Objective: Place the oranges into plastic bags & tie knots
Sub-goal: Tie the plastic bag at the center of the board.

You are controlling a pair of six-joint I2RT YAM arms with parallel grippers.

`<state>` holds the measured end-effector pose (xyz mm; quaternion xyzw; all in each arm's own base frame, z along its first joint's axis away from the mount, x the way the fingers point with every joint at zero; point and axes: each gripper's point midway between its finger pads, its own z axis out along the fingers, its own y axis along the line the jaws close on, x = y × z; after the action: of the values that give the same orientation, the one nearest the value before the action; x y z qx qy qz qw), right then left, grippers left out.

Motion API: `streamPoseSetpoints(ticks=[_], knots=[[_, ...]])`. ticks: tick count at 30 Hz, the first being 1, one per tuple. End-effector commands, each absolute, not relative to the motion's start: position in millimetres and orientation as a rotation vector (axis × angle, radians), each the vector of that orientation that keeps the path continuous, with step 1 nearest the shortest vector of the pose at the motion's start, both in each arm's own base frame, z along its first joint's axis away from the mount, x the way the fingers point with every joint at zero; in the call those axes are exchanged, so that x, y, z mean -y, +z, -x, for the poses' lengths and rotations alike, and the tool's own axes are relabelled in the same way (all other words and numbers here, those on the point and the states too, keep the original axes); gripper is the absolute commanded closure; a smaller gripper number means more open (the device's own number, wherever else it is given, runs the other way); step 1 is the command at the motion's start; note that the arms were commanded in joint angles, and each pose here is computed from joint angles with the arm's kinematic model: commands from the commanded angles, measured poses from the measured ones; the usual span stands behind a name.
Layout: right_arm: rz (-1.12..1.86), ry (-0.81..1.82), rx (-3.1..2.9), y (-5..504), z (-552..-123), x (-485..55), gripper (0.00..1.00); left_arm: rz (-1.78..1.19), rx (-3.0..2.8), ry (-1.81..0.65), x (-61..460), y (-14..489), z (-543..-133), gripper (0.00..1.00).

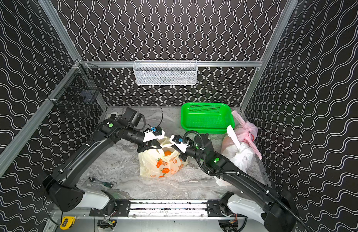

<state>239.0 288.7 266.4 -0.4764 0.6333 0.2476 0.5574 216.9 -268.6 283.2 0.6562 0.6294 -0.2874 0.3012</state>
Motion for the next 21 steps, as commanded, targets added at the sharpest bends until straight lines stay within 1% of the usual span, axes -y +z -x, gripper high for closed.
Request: streamPoseSetpoints(ticks=[1, 5, 8, 13, 16, 17, 18, 19, 21], knots=[[1.125, 0.596, -1.487, 272.7, -234.0, -285.7, 1.0, -1.723, -1.655, -0.548, 261.6, 282.0, -240.2, 1.0], [1.168, 0.654, -1.5, 272.1, -220.4, -286.1, 1.0, -1.712, -1.602, -0.341, 259.7, 282.1, -258.6, 1.0], [1.207, 0.754, -1.51, 270.2, -206.8, -291.9, 1.0, -1.715, -1.539, -0.221, 264.1, 280.1, -267.8, 1.0], [1.182, 0.908, -1.494, 276.9, -191.5, -297.6, 1.0, -1.671, -1.46, -0.129, 272.1, 279.5, -283.0, 1.0], [1.176, 0.938, -1.5, 276.4, -188.0, -297.4, 1.0, -1.634, -1.367, -0.104, 277.1, 287.1, -287.0, 1.0], [1.169, 0.926, -1.505, 276.4, -189.0, -296.2, 0.92, -1.629, -1.335, -0.103, 279.3, 288.6, -286.7, 1.0], [1.148, 0.902, -1.51, 279.0, -192.2, -293.3, 0.75, -1.625, -1.292, -0.106, 282.0, 291.1, -285.5, 1.0], [1.109, 0.864, -1.523, 282.8, -198.3, -289.4, 0.49, -1.636, -1.249, -0.123, 285.4, 290.8, -281.6, 1.0], [1.021, 0.787, -1.547, 293.3, -210.3, -278.9, 0.08, -1.648, -1.192, -0.145, 290.3, 291.4, -276.9, 1.0]])
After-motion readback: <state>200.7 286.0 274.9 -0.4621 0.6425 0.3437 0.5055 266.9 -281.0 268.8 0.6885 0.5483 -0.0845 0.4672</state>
